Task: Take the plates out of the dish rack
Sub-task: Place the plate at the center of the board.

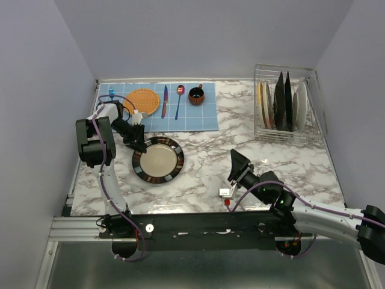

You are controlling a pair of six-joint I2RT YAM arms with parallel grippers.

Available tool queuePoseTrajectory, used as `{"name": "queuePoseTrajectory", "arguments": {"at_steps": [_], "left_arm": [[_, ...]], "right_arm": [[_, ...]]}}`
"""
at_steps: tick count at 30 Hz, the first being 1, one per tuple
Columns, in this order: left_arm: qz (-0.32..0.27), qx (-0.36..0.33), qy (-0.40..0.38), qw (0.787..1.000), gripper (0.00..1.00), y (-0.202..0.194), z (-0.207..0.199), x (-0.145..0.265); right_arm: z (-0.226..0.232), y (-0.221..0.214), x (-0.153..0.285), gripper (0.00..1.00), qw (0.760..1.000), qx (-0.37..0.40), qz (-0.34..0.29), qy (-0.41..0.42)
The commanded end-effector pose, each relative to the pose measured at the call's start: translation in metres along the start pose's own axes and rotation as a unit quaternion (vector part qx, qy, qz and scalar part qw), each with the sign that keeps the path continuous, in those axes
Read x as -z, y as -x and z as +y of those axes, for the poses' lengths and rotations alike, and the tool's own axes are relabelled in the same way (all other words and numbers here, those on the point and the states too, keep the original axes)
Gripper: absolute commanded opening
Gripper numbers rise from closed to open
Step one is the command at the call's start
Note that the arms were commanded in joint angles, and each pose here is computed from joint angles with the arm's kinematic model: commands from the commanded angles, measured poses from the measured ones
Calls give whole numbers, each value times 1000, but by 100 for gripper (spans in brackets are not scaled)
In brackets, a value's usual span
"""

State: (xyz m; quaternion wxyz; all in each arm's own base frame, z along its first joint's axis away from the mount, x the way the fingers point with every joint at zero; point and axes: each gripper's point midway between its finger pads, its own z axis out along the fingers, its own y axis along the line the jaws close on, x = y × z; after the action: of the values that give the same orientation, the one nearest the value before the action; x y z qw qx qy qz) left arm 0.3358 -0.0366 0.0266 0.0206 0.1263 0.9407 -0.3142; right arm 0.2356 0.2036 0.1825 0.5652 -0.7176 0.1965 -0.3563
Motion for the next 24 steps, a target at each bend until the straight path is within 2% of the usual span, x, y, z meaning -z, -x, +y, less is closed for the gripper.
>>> {"name": "queuePoseTrajectory", "arguments": {"at_steps": [1,11,19,24], "left_arm": [[5,-43,122,992,42,10,57,-1],[6,-42,139,989,51,13,58,2],[4,-43,157,987,52,14,61,6],[-29,-59,175,982,52,23,56,20]], "right_arm": [[-15,-3,2,59,1000,-1,4,-27],[-18,-4,4,58,999,0,3,-32],[-16,-4,4,58,1000,-1,3,-28],[-16,-6,4,58,999,-16,8,-26]]}}
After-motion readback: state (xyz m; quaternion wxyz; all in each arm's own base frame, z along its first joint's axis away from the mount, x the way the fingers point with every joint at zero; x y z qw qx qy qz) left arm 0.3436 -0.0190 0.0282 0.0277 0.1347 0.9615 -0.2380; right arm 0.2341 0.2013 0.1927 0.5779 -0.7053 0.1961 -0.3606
